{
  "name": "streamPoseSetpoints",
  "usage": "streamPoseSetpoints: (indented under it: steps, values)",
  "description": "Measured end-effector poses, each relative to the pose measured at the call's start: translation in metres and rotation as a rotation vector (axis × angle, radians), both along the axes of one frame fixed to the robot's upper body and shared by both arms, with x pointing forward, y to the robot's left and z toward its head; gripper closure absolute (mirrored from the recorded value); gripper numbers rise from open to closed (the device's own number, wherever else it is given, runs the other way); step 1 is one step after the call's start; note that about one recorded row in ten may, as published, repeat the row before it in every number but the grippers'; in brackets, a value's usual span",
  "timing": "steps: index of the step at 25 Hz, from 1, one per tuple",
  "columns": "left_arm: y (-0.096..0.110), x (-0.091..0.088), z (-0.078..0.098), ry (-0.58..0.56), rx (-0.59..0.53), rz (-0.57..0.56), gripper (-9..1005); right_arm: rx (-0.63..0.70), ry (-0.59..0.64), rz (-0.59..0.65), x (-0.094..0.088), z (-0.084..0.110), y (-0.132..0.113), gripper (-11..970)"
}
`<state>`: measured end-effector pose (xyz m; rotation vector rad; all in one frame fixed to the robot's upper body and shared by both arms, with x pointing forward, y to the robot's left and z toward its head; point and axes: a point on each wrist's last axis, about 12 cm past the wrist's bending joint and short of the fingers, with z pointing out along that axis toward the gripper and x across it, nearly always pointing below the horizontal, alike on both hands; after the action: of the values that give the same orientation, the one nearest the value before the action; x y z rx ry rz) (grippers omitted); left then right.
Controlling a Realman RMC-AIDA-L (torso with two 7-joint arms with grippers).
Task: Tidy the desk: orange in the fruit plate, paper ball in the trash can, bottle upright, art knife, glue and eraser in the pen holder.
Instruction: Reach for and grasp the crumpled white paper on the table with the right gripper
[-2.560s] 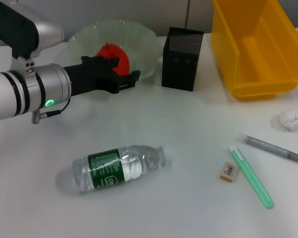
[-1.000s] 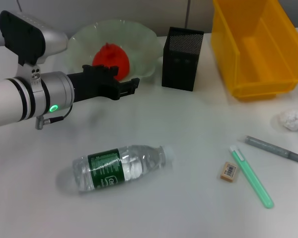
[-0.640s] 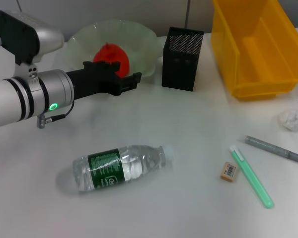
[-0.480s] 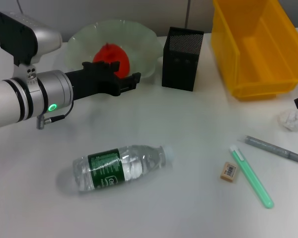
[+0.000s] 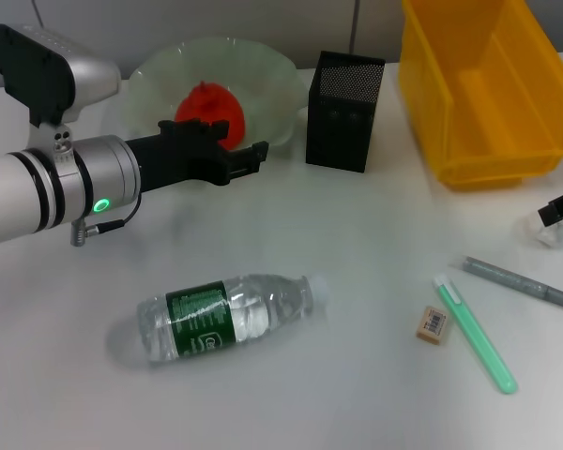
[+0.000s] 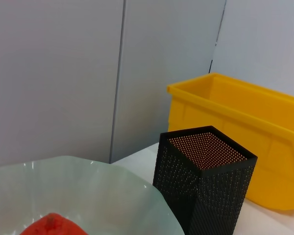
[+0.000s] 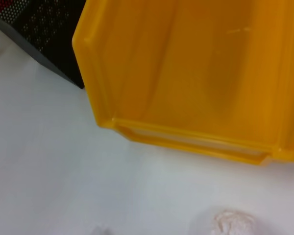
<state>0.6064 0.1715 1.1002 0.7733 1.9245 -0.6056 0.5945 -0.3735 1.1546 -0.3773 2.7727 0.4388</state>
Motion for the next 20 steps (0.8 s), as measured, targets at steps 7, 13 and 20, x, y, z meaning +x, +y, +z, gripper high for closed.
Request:
streamPoseSetpoints:
  steps: [7,13,20]
  values:
    - [-0.001,-0.001,0.0,-0.001,-0.001,-0.008,335,-0.002,-0.001,-0.002,0.001,-0.001,0.0,208]
    - [-0.002,-0.003,0.005,-0.017,-0.022,-0.055,334,-0.023,0.003,-0.007,0.002,-0.003,0.0,209]
    - [0.003,-0.005,0.011,-0.027,-0.079,-0.081,334,-0.036,0.007,-0.019,0.003,-0.01,-0.001,210]
